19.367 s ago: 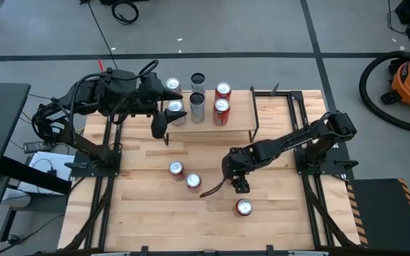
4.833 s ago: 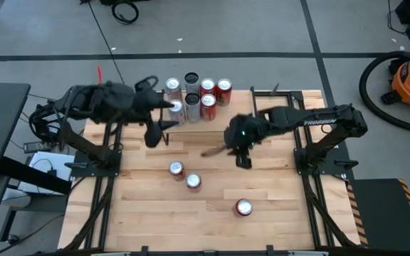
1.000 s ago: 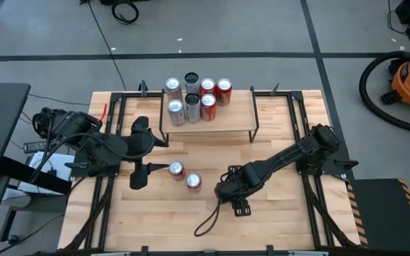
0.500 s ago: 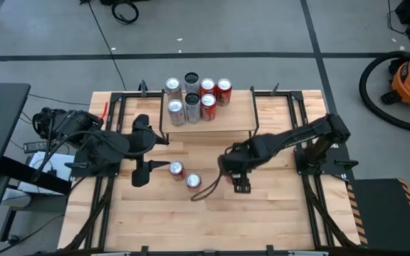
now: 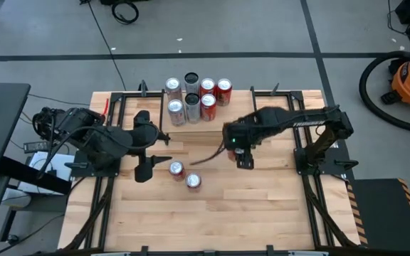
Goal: Place canned beverage on shelf
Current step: Put the red and black soda can aligned with the other red and black soda can on the shelf
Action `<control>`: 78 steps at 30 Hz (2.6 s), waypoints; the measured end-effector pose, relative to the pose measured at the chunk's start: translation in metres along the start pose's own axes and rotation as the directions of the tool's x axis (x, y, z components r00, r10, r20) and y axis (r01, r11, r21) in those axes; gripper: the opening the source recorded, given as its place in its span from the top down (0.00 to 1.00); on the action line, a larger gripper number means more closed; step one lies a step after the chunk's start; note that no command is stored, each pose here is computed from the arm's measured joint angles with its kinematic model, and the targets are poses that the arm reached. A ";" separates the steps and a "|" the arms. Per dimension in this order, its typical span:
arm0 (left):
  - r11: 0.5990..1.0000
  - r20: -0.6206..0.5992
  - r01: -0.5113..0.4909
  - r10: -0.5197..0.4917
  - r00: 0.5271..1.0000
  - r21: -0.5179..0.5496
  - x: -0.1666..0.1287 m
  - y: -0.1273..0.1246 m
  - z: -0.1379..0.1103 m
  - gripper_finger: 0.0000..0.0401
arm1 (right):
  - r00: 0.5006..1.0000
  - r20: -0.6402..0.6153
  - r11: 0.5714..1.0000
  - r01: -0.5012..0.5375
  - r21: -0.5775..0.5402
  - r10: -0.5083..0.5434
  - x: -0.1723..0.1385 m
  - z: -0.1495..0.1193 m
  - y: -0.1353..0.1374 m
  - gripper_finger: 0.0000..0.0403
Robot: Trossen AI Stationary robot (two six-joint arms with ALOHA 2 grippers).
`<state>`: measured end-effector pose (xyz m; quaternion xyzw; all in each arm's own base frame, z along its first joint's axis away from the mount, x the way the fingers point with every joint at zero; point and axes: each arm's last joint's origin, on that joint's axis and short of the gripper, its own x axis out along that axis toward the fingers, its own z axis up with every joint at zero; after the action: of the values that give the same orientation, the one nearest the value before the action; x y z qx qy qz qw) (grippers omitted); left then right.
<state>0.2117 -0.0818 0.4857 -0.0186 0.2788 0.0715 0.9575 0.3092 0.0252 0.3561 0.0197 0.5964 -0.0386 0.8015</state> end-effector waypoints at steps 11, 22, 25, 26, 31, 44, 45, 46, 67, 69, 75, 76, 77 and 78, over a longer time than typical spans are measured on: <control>1.000 0.004 -0.021 0.021 1.000 0.001 0.000 0.007 0.002 0.28 | 0.994 0.070 0.996 0.078 0.045 -0.081 -0.039 0.009 -0.047 0.28; 1.000 0.003 -0.021 0.021 1.000 0.010 0.000 0.007 0.002 0.28 | 0.988 0.081 0.990 0.122 0.074 -0.128 -0.045 0.008 -0.090 0.28; 1.000 0.003 -0.021 0.021 1.000 0.003 0.000 0.007 0.002 0.28 | 0.988 0.082 0.989 0.121 0.090 -0.128 -0.046 0.007 -0.102 0.28; 1.000 0.004 -0.021 0.021 1.000 0.002 0.000 0.007 0.002 0.28 | 0.989 0.084 0.989 0.115 0.094 -0.123 -0.046 0.006 -0.105 0.28; 1.000 0.086 -0.001 0.002 0.996 -0.017 0.000 0.004 0.010 0.28 | 0.993 0.087 0.992 0.068 0.104 -0.077 -0.044 0.006 -0.117 0.28; 1.000 0.283 -0.004 0.002 0.959 0.007 0.000 0.008 0.033 0.28 | 0.991 0.114 0.994 0.054 0.098 -0.065 -0.038 0.011 -0.129 0.33; 1.000 0.283 -0.004 0.002 0.959 0.006 0.000 0.008 0.033 0.28 | 0.991 0.115 0.994 0.054 0.100 -0.066 -0.038 0.011 -0.130 0.34; 1.000 0.283 -0.004 0.002 0.959 0.007 0.000 0.008 0.033 0.28 | 0.991 0.117 0.994 0.055 0.098 -0.067 -0.038 0.011 -0.130 0.34; 1.000 0.248 -0.008 0.007 0.969 0.002 0.001 0.009 0.029 0.28 | 0.973 0.178 0.985 0.128 0.119 -0.148 -0.097 -0.005 -0.117 0.34; 1.000 0.246 -0.009 0.007 0.969 0.004 0.001 0.009 0.029 0.28 | 0.977 0.179 0.987 0.092 0.135 -0.116 -0.100 -0.012 -0.114 0.34; 1.000 0.239 -0.008 0.008 0.971 0.000 0.002 0.008 0.029 0.28 | 0.982 0.109 0.976 0.134 0.170 -0.154 -0.089 -0.030 -0.112 0.34; 1.000 0.239 -0.008 0.008 0.971 -0.002 0.002 0.008 0.029 0.28 | 0.984 0.099 0.975 0.132 0.177 -0.151 -0.088 -0.035 -0.111 0.34; 1.000 0.239 -0.008 0.008 0.971 -0.001 0.002 0.008 0.029 0.28 | 0.987 0.086 0.976 0.121 0.179 -0.138 -0.087 -0.041 -0.109 0.34; 1.000 0.240 -0.008 0.008 0.971 -0.001 0.002 0.008 0.029 0.28 | 0.989 0.073 0.978 0.110 0.177 -0.125 -0.083 -0.045 -0.109 0.35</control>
<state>0.2269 -0.0711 0.5090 -0.0088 0.1613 0.0771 0.9838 0.2336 -0.0762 0.4241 0.0523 0.5567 -0.1384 0.8174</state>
